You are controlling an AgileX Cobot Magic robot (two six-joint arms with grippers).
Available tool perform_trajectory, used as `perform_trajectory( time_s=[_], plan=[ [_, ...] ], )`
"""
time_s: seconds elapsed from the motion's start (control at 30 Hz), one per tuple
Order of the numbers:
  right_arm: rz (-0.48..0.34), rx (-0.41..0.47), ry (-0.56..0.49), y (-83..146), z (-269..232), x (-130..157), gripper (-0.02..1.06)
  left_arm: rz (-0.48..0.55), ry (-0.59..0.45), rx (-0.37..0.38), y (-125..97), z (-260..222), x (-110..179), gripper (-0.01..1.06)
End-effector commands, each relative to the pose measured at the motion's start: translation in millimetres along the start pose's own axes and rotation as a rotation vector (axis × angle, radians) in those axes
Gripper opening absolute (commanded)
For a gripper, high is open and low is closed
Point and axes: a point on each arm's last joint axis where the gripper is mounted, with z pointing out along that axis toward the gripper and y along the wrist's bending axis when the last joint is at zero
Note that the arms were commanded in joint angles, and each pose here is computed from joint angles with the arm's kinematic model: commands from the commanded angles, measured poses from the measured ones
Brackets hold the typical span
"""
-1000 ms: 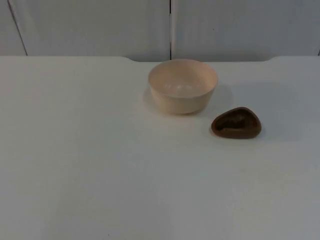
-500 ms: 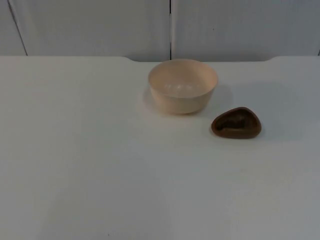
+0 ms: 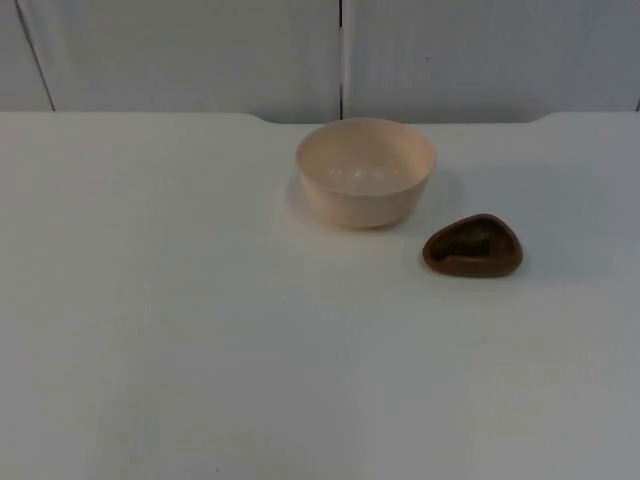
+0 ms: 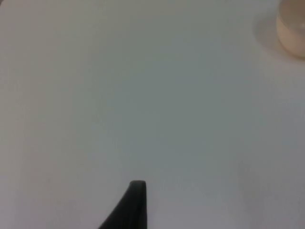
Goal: Pick up the bowl with the left hand and pour the coffee beans from the cup into the bowl with the right hand.
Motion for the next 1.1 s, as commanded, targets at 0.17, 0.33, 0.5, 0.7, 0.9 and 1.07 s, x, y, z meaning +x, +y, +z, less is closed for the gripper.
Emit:
perform_trajectory(
  time_s=[0.17, 0.33, 0.5, 0.7, 0.9, 1.07],
  plan=[
    [0.002, 0.002, -0.006, 0, 0, 0, 1.05, -0.013, -0.045, 0.003, 0, -2, -33, 1.05],
    [0.002, 0.002, -0.006, 0, 0, 0, 1.05, -0.027, -0.044, 0.021, -2, 1, -50, 1.05],
    [0.002, 0.002, -0.006, 0, 0, 0, 1.05, -0.041, -0.029, 0.035, -2, 7, -62, 1.05],
    [0.002, 0.002, -0.006, 0, 0, 0, 1.05, -0.057, -0.023, 0.057, -3, 18, -70, 1.05],
    [0.002, 0.002, -0.006, 0, 0, 0, 1.05, -0.063, -0.013, 0.074, -4, 32, -78, 1.05],
    [0.002, 0.002, -0.006, 0, 0, 0, 1.05, -0.054, 0.006, 0.094, -5, 40, -91, 1.05]
  ],
)
